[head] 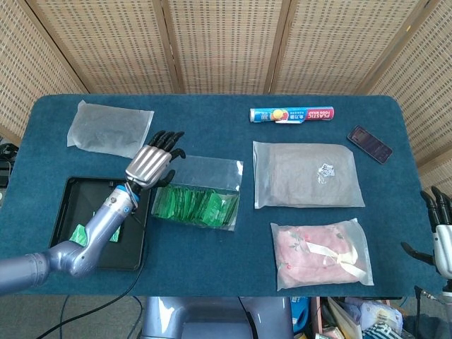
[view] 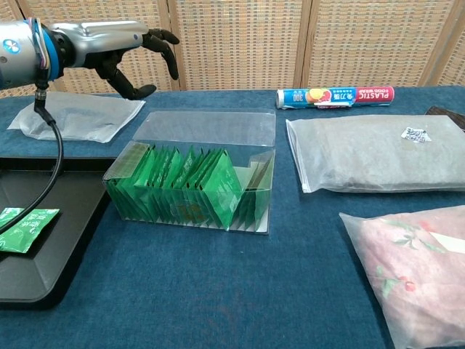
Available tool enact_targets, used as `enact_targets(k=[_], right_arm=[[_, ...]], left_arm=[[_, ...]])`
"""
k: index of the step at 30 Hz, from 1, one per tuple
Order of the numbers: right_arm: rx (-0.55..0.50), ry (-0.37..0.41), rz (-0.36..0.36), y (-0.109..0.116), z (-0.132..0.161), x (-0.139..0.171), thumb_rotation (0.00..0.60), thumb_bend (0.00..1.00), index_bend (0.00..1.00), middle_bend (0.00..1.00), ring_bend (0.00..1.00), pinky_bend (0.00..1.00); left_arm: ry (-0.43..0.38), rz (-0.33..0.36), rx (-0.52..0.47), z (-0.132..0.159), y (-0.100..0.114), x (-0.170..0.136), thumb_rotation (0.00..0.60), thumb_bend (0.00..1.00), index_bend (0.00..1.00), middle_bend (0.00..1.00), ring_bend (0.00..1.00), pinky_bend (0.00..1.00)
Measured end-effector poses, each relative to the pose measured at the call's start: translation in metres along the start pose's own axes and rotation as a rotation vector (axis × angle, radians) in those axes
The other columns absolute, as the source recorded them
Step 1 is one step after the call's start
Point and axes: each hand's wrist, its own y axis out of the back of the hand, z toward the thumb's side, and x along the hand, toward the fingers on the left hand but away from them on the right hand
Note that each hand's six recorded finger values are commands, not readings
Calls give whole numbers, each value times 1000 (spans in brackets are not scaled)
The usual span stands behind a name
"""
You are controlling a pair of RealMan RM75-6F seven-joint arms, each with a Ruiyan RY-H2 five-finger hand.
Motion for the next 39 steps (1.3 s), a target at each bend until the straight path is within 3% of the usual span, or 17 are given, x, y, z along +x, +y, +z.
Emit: enact_targets(k=[4,14,30,39], right_arm=[[-1,-3,-1,1,-1,0,600,0,0,0,0,0],[-1,-7,0,0,-2,-1,600,0,0,0,0,0],[-14,-23,-10,4,-7,-2,600,0,0,0,0,0],[-16,-43,-19,6,-12,-4,600,0,0,0,0,0]], left_arm=[[-88,-28,84,12,-11,-16,600,501,379,0,0,0],[-190,-52,173,41,-33,-21,600,501,418,0,0,0],[-305,-2,318,69,-43,-10,600,482,418,0,0,0],[-335,-19,393,79,-50,-4,600,481,418,0,0,0]])
